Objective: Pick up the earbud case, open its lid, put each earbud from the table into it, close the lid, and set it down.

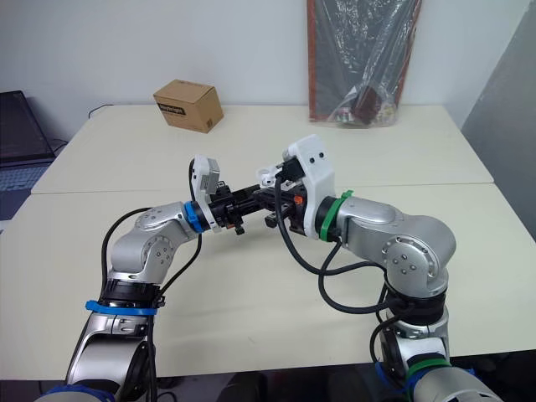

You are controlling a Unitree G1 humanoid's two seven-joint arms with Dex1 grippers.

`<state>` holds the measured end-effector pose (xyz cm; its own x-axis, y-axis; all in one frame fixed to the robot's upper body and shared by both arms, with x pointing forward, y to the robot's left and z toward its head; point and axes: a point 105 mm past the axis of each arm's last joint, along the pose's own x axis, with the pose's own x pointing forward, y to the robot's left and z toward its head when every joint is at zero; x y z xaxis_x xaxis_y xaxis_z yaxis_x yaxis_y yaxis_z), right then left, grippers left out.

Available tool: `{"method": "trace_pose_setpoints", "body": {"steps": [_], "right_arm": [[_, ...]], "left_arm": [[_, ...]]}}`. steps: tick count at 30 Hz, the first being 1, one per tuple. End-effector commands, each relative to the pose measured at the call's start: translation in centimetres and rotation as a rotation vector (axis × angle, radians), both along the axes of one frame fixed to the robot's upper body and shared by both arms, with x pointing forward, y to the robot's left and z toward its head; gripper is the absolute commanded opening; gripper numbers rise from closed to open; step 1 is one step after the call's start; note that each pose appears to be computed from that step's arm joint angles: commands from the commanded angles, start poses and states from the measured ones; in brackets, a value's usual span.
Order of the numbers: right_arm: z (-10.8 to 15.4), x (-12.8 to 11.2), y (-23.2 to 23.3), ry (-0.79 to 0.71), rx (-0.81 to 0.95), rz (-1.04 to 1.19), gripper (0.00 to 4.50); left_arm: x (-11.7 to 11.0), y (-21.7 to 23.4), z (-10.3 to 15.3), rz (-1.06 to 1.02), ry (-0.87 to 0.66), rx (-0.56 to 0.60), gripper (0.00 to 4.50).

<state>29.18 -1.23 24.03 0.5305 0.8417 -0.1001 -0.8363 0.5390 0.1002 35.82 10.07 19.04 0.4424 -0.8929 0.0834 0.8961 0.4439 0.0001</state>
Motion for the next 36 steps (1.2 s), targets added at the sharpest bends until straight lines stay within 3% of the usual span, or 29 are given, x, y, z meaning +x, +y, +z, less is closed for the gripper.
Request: {"method": "trace_pose_setpoints", "body": {"steps": [1, 6, 9, 19, 36], "right_arm": [[0.9, -0.3, -1.8, -0.044, 0.002, -0.006, 0.03], [-0.9, 1.5, -8.2, -0.016, -0.194, -0.165, 0.03], [-4.3, 3.6, -13.6, 0.061, -0.351, -0.331, 0.58], [-9.0, 4.8, -18.4, 0.117, -0.478, -0.426, 4.14], [-12.8, 5.8, -18.9, 0.184, -0.485, -0.432, 4.14]], "left_arm": [[0.0, 0.6, 1.5, -0.006, -0.072, -0.007, 0.79], [-1.0, 2.6, 1.8, -0.099, -0.056, 0.008, 0.79], [-2.4, 2.8, 2.2, -0.213, -0.029, 0.018, 0.79], [-5.1, 2.1, 2.6, -0.386, 0.004, 0.033, 0.79], [-5.1, 1.4, 2.7, -0.364, -0.016, 0.027, 0.79]]}}
